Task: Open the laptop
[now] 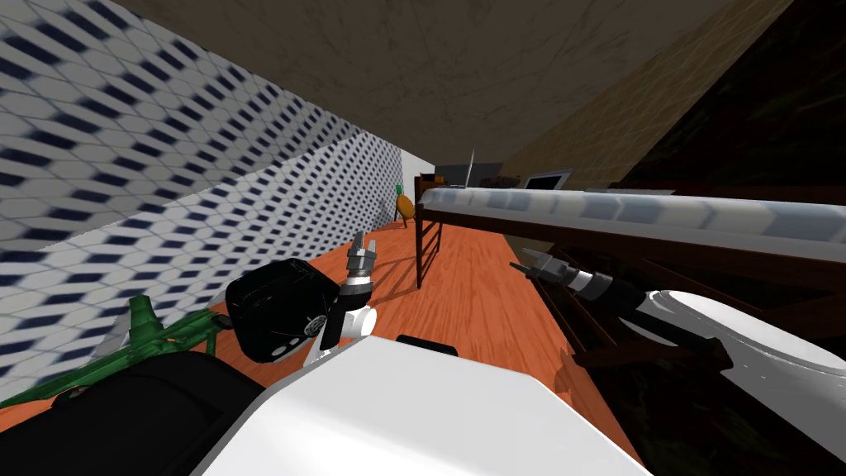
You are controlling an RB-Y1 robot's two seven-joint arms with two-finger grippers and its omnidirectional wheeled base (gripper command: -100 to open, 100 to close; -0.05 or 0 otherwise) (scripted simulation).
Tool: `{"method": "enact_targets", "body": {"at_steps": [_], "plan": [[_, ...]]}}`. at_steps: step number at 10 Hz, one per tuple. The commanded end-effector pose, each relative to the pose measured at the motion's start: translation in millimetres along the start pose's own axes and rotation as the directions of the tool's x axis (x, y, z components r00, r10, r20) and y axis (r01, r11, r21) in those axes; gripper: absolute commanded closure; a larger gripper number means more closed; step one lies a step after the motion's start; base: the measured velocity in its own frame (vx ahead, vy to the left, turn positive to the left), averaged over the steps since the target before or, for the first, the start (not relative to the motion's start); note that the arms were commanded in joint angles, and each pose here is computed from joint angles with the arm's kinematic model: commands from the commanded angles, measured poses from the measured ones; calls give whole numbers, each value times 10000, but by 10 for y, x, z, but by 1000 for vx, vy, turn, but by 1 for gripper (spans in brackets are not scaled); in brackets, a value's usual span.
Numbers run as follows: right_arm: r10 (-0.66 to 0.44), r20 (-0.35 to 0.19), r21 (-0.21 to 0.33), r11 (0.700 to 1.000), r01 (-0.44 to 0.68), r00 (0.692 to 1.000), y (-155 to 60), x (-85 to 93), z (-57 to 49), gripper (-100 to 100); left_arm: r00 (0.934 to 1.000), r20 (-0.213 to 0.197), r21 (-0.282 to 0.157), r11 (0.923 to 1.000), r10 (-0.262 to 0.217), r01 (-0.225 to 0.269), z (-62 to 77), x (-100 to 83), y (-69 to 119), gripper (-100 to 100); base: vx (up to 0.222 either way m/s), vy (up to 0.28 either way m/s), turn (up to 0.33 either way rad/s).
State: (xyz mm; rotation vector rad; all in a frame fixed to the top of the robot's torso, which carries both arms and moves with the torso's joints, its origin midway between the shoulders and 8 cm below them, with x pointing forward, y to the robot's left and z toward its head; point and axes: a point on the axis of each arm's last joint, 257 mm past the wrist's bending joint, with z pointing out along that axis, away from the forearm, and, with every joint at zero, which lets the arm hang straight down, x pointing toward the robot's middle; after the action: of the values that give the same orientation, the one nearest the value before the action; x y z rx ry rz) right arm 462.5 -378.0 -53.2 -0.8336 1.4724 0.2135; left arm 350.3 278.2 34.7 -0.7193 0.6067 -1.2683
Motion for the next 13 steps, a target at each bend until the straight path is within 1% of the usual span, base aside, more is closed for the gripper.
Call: {"method": "enact_targets", "body": {"at_steps": [1, 2, 4, 5, 7, 8, 10, 11, 13], "plan": [[-767, -535, -15, 9970, 768, 9956, -165, -44, -58, -100, 10000, 0, -1, 10000, 1, -1, 0, 0, 0, 0, -41, -11, -13], [-1450, -983, 260, 9886, 1482, 9845, -427, -65, -143, -100, 10000, 1, -2, 10000, 2, -2, -1, -1, 0, 0, -63, -10, 160], [-1855, -1263, 94, 9821, 1882, 9745, -489, -139, -169, -100, 10000, 0, -1, 10000, 1, -1, 0, 0, 0, 0, -54, -12, 77], [-2461, -1714, 354, 9661, 2556, 9540, -751, -182, -268, -100, 10000, 1, -2, 10000, 2, -2, -1, -1, 0, 0, -57, -10, 213], [-2879, -1989, 160, 9548, 2968, 9368, -815, -277, -292, -100, 10000, 1, -1, 10000, 1, -1, 0, -1, 0, 0, -39, -6, 50], [-3356, -2416, 422, 9338, 3554, 9105, -1067, -329, -402, -100, 10000, 1, -2, 10000, 2, -2, -1, -1, 0, 0, -35, 4, 187], [-3810, -2702, 182, 9162, 4004, 8842, -1137, -456, -426, -100, 10000, 1, -1, 10000, 1, -1, 0, -1, 0, 0, -28, -4, 72], [-4249, -3165, 390, 8875, 4592, 8481, -1388, -544, -551, -100, 10000, 1, -2, 10000, 2, -2, -1, -1, 0, 0, -22, 5, 198], [-4627, -3395, 160, 8677, 4969, 8189, -1445, -674, -568, -100, 10000, 1, -2, 10000, 2, -2, -1, -1, 0, 0, -15, -1, 61]]}}
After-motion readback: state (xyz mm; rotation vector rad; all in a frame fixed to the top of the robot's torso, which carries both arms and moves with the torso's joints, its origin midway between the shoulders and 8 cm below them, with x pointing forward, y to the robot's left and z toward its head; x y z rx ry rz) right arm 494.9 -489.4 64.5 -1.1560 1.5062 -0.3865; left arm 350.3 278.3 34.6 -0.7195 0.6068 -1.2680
